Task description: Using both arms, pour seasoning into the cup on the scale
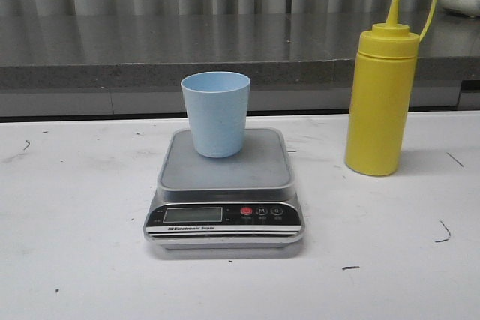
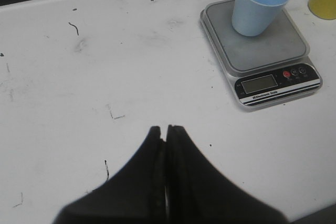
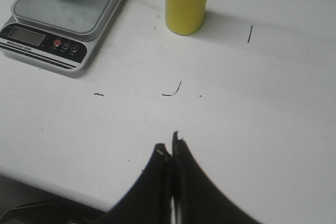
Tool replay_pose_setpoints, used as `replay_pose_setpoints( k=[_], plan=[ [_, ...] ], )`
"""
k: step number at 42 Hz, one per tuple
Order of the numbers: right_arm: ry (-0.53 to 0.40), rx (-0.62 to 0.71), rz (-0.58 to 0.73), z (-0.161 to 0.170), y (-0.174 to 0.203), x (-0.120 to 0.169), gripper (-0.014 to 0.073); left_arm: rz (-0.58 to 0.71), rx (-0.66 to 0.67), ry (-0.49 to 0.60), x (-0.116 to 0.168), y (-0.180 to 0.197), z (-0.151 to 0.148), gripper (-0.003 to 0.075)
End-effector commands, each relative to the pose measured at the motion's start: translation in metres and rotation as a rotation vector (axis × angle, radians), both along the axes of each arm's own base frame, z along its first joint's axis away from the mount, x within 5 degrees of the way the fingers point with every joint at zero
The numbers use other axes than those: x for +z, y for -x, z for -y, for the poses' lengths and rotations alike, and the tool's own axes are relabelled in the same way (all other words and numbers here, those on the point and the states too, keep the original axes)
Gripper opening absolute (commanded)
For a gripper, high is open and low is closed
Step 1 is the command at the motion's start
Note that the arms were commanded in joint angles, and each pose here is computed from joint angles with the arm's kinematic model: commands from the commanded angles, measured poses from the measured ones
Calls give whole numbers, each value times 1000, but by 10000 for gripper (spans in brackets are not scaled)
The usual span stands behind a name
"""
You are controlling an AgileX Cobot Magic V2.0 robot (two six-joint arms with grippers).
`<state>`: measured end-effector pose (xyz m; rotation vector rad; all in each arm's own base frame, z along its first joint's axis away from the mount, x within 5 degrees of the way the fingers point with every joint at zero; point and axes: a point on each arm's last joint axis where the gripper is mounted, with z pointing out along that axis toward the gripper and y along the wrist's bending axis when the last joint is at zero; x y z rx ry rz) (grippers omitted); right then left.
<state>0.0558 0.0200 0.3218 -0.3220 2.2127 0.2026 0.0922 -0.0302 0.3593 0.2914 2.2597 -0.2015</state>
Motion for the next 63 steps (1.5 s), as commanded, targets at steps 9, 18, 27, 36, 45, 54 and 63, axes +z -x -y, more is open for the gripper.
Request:
replay_pose_setpoints(
  k=[9, 18, 27, 36, 45, 54, 63],
  plan=[
    [-15, 3, 84, -1, -3, 14, -117, 77, 2, 39, 11, -2, 1, -20],
    [-15, 3, 83, -1, -3, 14, -117, 135, 52, 53, -5, 5, -6, -20],
    [-16, 3, 84, -1, -3, 14, -117, 427, 176, 87, -45, 23, -21, -20],
    [-16, 3, 84, -1, -3, 14, -117, 608, 262, 129, -96, 32, -27, -20],
    [-16, 3, 84, -1, -3, 14, -117, 797, 298, 149, -131, 36, -30, -20],
    [-16, 3, 85, -1, -3, 14, -117, 846, 320, 146, -147, 37, -31, -20],
    [-15, 3, 83, -1, -3, 14, -117, 841, 334, 139, -149, 37, -32, -20]
  ],
)
